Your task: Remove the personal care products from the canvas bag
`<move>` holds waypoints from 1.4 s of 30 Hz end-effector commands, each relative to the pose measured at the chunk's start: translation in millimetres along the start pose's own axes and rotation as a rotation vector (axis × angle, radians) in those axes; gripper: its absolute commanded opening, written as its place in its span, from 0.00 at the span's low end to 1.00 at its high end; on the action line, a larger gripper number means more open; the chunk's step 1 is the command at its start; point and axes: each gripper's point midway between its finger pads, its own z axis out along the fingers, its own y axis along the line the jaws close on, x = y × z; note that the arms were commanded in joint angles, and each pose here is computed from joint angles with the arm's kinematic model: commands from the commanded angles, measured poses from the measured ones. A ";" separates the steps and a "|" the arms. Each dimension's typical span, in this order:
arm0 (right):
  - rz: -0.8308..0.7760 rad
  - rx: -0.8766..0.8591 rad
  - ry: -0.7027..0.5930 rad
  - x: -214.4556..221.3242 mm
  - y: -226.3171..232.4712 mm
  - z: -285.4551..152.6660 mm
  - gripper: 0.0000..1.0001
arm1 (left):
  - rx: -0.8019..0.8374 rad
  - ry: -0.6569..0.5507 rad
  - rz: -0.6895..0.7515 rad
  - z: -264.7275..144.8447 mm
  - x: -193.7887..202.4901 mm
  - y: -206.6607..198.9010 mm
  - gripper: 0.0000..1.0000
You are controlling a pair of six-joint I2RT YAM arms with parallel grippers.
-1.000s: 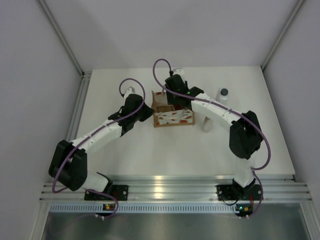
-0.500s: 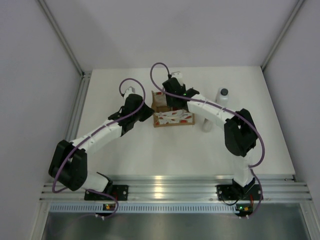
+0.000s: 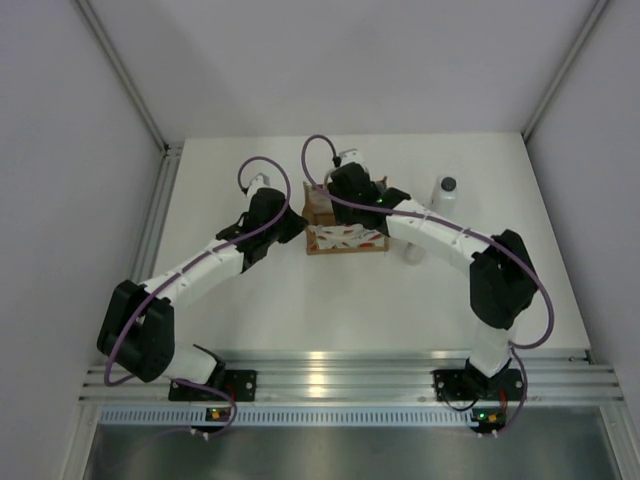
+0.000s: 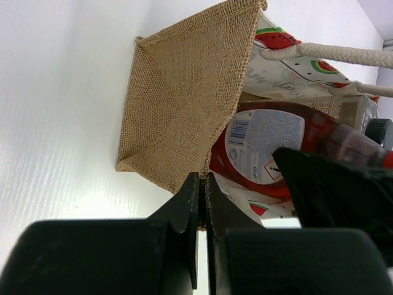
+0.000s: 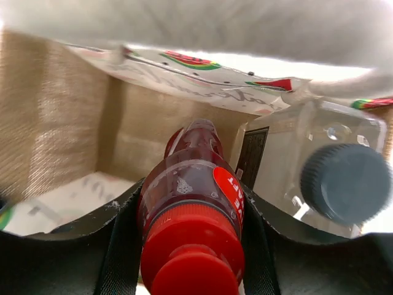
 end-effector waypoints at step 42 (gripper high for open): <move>0.399 0.319 -0.430 -44.3 -269.4 -179.9 0.00 | -0.022 -0.028 0.007 -5.8 -6.8 6.0 0.00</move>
